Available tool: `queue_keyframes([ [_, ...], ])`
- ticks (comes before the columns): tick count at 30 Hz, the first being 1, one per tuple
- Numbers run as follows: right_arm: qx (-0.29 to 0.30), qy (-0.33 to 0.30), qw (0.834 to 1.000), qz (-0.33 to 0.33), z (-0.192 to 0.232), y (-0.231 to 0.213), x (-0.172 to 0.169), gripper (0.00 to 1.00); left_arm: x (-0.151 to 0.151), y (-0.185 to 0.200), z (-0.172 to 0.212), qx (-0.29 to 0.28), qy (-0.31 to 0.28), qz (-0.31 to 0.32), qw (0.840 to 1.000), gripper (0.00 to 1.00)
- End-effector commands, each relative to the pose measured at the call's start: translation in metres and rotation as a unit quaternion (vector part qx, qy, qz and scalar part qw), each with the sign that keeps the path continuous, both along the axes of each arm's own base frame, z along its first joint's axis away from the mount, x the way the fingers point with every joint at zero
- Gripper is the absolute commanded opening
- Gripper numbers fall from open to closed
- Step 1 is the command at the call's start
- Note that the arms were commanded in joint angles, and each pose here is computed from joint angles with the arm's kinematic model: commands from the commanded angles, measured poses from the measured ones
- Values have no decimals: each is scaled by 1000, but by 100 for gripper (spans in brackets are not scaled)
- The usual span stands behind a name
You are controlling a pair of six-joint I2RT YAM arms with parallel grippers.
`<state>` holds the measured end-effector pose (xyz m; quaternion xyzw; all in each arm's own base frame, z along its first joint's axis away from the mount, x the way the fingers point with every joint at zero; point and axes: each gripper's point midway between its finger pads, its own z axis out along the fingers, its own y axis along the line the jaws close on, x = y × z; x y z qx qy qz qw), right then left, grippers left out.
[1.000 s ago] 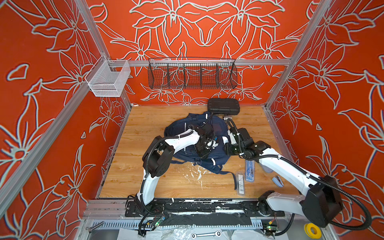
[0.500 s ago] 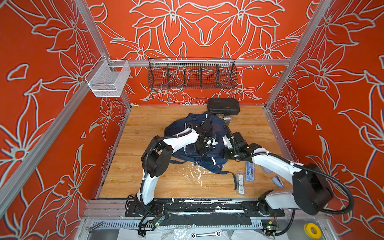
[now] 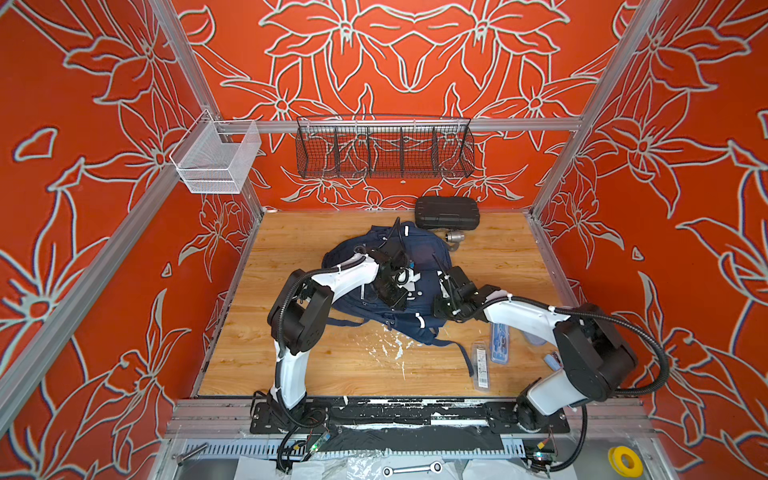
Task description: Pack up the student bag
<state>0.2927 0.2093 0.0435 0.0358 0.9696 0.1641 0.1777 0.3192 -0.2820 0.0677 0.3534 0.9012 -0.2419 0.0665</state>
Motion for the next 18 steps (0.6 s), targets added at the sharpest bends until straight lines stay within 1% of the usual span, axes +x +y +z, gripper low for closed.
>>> queue_keyframes([
  [1, -80, 94, 992, 0, -46, -21, -41, 27, -1, -12, 16, -46, 4, 5, 999, 29],
  [4, -85, 94, 992, 3, -47, -17, -41, 27, -4, -10, 9, -41, 12, 7, 999, 30],
  [7, -90, 92, 992, 3, -47, -16, -41, 28, -3, -5, 0, -23, 14, 14, 1000, 28],
  [12, -99, 86, 991, 6, -44, -17, -41, 26, 8, 5, -14, 17, 3, 43, 999, 20],
  [15, -99, 87, 991, 9, -45, -16, -42, 25, 16, 5, -17, 25, 1, 62, 998, 15],
  [18, -101, 90, 991, 10, -47, -14, -45, 24, 17, 2, -20, 22, 9, 69, 997, 14],
])
